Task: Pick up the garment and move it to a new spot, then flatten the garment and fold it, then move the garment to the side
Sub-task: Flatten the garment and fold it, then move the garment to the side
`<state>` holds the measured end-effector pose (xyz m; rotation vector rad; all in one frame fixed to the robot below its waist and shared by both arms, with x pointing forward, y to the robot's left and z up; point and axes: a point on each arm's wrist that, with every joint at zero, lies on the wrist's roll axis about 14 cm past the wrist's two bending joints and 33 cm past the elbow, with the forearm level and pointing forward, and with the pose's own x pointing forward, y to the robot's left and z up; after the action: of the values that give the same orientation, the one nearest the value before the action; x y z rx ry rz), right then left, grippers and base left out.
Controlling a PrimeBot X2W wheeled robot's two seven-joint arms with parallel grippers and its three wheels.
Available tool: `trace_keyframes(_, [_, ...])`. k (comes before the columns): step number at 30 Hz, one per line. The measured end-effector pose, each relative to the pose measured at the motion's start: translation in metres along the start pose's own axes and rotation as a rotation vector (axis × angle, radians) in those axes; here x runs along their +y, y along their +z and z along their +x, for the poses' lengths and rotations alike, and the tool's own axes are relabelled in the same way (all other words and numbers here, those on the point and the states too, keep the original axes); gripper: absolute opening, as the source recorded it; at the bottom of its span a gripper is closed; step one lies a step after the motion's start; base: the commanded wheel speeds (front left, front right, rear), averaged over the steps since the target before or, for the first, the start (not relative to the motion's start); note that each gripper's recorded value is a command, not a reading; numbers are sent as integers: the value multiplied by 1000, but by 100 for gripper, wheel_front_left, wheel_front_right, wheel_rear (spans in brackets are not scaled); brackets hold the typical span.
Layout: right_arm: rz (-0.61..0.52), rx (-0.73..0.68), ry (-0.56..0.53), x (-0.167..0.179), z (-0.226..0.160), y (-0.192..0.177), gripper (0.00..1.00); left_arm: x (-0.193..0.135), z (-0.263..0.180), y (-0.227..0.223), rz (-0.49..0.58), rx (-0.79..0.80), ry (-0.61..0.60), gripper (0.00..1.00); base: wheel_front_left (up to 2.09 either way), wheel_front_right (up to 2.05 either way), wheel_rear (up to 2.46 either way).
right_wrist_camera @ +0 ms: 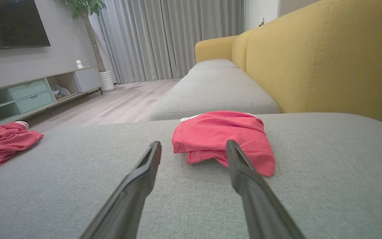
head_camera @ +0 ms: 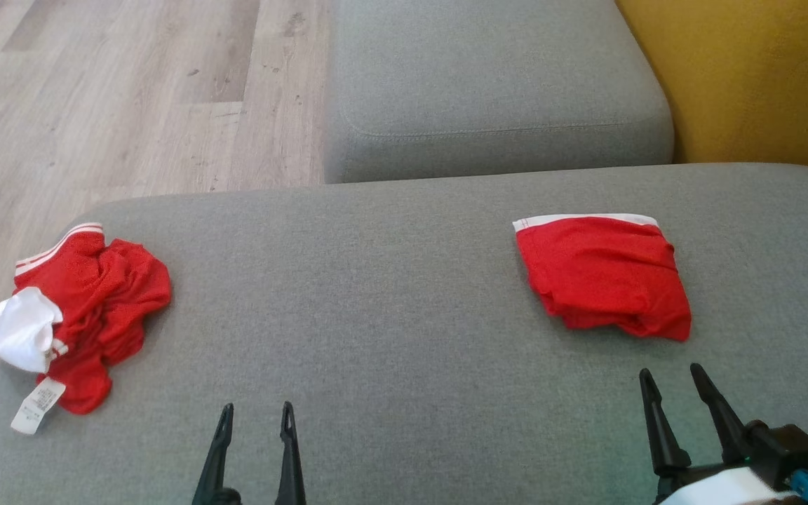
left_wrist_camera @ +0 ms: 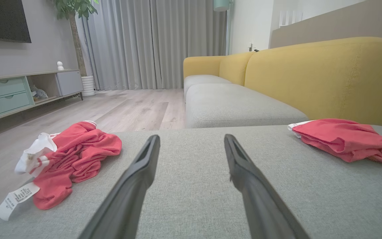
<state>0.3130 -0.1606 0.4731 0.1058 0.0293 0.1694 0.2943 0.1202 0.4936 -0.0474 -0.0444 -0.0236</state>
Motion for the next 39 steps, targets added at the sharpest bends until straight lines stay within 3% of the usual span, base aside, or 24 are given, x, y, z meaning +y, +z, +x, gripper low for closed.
trace_keyframes(39, [13,23,-27,-3,-1,-8,100,0,4,-15,21,51,-18,100,0,0,0])
